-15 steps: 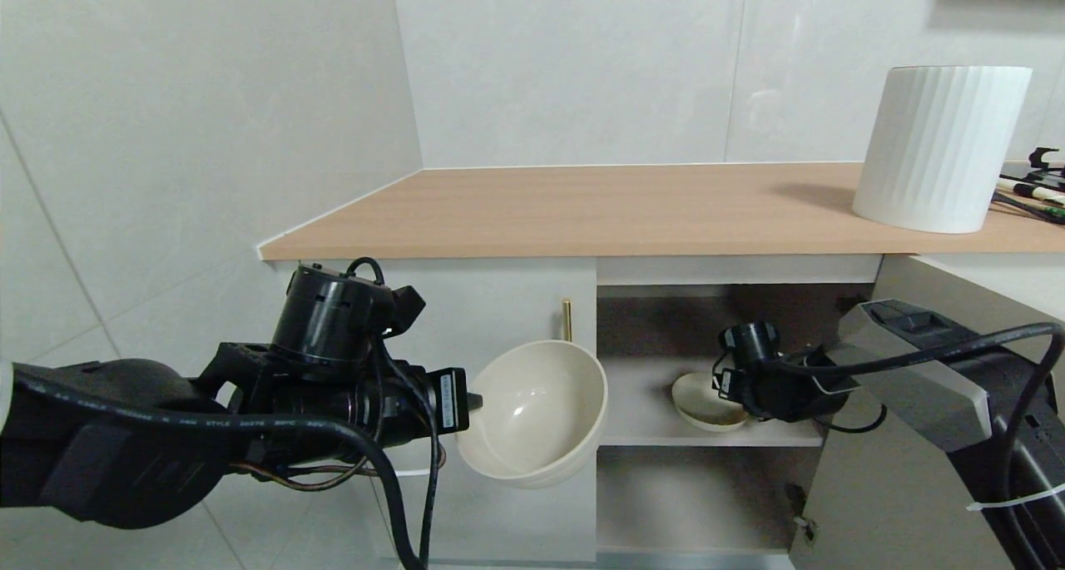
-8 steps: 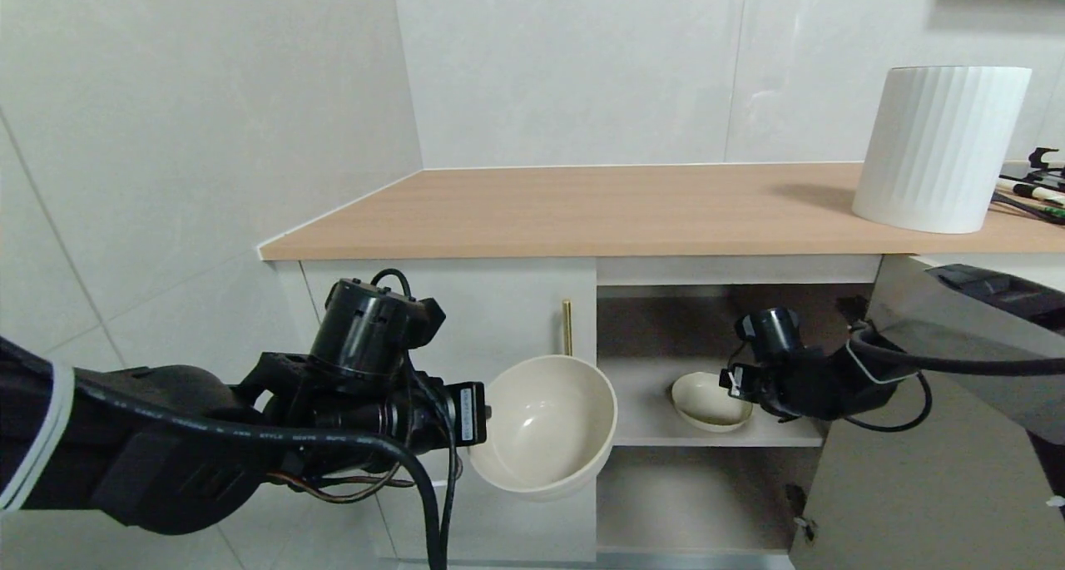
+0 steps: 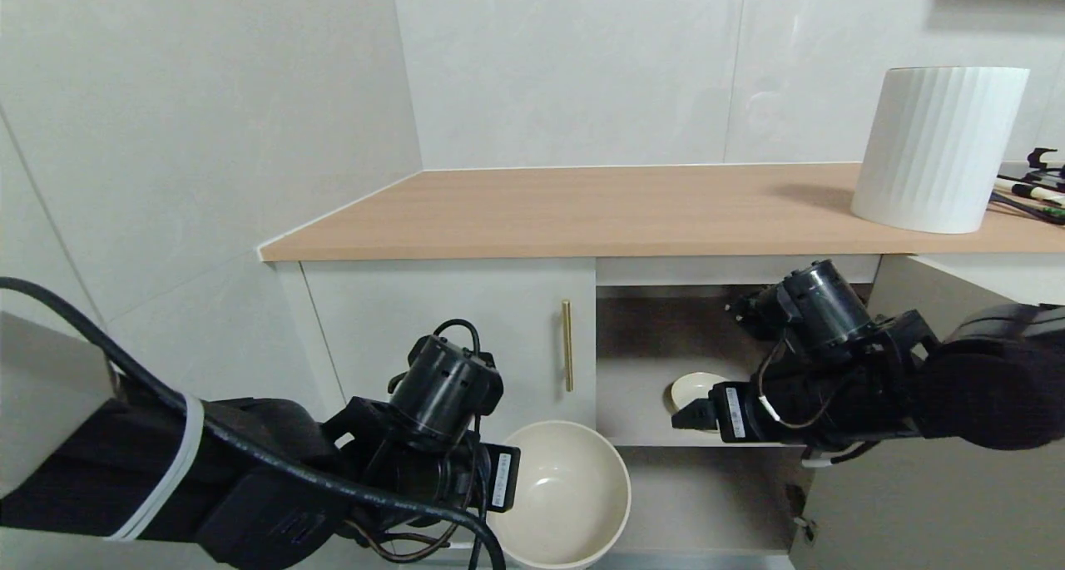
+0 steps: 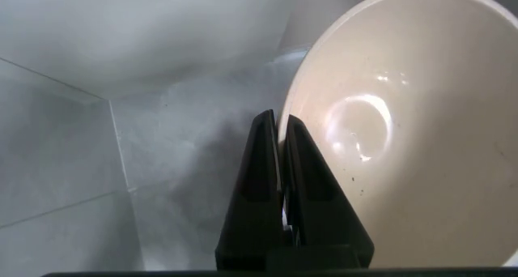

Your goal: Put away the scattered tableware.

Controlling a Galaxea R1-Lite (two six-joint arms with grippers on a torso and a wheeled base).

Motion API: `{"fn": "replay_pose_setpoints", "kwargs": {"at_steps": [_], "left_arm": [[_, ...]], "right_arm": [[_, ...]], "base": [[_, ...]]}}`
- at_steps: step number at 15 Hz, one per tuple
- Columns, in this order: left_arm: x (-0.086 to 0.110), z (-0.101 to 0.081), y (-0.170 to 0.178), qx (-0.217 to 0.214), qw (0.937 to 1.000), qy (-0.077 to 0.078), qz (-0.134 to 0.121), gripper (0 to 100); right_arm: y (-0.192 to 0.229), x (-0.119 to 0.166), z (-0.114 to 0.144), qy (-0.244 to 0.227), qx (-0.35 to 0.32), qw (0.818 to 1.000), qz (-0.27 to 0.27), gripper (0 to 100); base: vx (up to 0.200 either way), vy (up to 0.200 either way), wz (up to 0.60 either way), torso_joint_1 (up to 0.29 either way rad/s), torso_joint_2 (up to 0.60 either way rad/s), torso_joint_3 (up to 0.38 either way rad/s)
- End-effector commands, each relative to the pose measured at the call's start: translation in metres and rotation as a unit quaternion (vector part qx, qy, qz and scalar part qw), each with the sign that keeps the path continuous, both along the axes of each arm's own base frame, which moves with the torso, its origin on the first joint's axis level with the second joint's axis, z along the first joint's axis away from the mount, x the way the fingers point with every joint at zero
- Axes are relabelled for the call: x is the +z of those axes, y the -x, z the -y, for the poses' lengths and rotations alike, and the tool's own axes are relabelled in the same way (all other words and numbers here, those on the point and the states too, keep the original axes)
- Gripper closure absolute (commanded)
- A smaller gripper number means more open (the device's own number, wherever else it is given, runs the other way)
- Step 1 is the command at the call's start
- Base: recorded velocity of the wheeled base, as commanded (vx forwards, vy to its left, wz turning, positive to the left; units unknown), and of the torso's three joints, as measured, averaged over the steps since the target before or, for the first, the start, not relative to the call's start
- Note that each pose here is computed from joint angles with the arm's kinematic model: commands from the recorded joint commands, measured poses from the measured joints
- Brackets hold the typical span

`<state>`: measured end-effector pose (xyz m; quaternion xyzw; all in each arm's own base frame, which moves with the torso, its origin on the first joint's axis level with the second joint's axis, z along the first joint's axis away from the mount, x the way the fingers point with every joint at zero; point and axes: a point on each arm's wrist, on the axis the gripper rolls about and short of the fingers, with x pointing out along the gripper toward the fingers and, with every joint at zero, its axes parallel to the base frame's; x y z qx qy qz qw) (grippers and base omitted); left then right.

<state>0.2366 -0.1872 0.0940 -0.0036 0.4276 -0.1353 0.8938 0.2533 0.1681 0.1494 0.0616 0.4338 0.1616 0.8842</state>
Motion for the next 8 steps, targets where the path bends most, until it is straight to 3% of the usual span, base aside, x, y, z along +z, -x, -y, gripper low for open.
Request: {"fn": "replay_pose_setpoints", "kwargs": {"at_steps": [1,8], "left_arm": [[0.005,0.002,0.006,-0.004,0.9999,-0.001,0.01,100],[0.014,0.005,0.013,-0.015,0.9996,0.01,0.023,100]], "right_arm": [[0.035,0.028,-0.007,-0.025,0.052,0.998,0.021,0],[0.034,-0.022,-0.043,0.025,0.092,0.994,-0.045,0]], "base": [[0.0,0.0,0.0,0.0,0.0,0.0],[0.0,0.0,0.0,0.0,0.0,0.0]]}}
